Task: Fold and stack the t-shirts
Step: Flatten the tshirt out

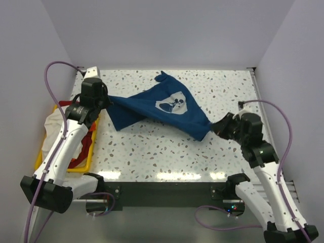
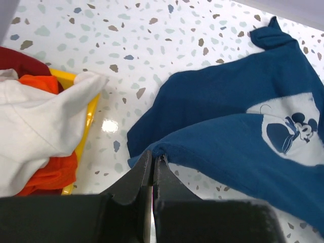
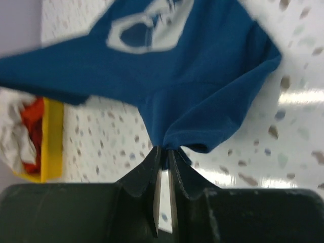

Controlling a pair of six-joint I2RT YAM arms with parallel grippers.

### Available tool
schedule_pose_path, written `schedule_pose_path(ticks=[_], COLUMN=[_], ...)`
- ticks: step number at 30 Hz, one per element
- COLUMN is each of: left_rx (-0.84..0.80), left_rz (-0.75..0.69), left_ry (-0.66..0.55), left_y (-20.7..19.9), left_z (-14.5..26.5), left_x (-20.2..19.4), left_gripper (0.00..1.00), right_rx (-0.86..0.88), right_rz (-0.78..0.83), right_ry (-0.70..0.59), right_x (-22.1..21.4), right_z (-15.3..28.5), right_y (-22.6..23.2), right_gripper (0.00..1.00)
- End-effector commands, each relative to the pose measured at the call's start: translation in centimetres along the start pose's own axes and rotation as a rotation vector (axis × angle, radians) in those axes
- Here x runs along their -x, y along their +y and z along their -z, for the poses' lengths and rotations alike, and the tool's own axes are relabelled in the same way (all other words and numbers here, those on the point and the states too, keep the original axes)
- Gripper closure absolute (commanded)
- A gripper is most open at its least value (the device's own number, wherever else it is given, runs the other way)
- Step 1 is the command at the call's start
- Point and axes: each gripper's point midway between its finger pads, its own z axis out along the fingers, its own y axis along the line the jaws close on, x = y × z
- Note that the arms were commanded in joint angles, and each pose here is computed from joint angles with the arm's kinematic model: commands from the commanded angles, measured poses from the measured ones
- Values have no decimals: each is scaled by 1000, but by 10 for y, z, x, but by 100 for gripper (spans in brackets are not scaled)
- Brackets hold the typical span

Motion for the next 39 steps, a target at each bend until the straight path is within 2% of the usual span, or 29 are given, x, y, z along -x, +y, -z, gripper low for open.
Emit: schedule_pose_path(ticks=[1,3,4,5,8,11,13,15,19,22,30,35,39], left_rx=[45,57,57,60,52,40,28,20,3,-4,-4,-12,-13], left_rz=[28,49,56,61,60,62,63,61,63,65,59,60,56], left_ry=[-112,-119,-120,-122,-101,-96,-90,-82,-68,-56,-45,-57,-56], left_y=[16,21,22,24,22,20,18,16,14,14,16,14,14], left_z=[19,20,20,20,14,12,11,9,7,5,3,7,6], left_x=[36,40,40,41,36,34,31,28,23,16,9,13,13], left_gripper=[100,100,100,100,100,100,100,100,100,100,100,100,100], right_rx=[87,27,6,-24,-139,-200,-177,-177,-180,-175,-212,-296,-296], right_rz=[-49,-28,-17,-13,10,20,14,-6,-38,-57,-48,-30,-26], right_ry=[266,307,324,323,236,217,223,303,333,296,294,232,257], right_x=[-91,-118,-126,-130,-113,-108,-108,-128,-145,-146,-162,-158,-166], right_z=[-1,-6,-5,-8,-25,-44,-63,-82,-110,-122,-135,-130,-138], right_y=[0,-19,-25,-35,-52,-60,-54,-57,-62,-60,-58,-76,-74], right_gripper=[84,76,62,55,40,41,50,57,57,53,53,53,53])
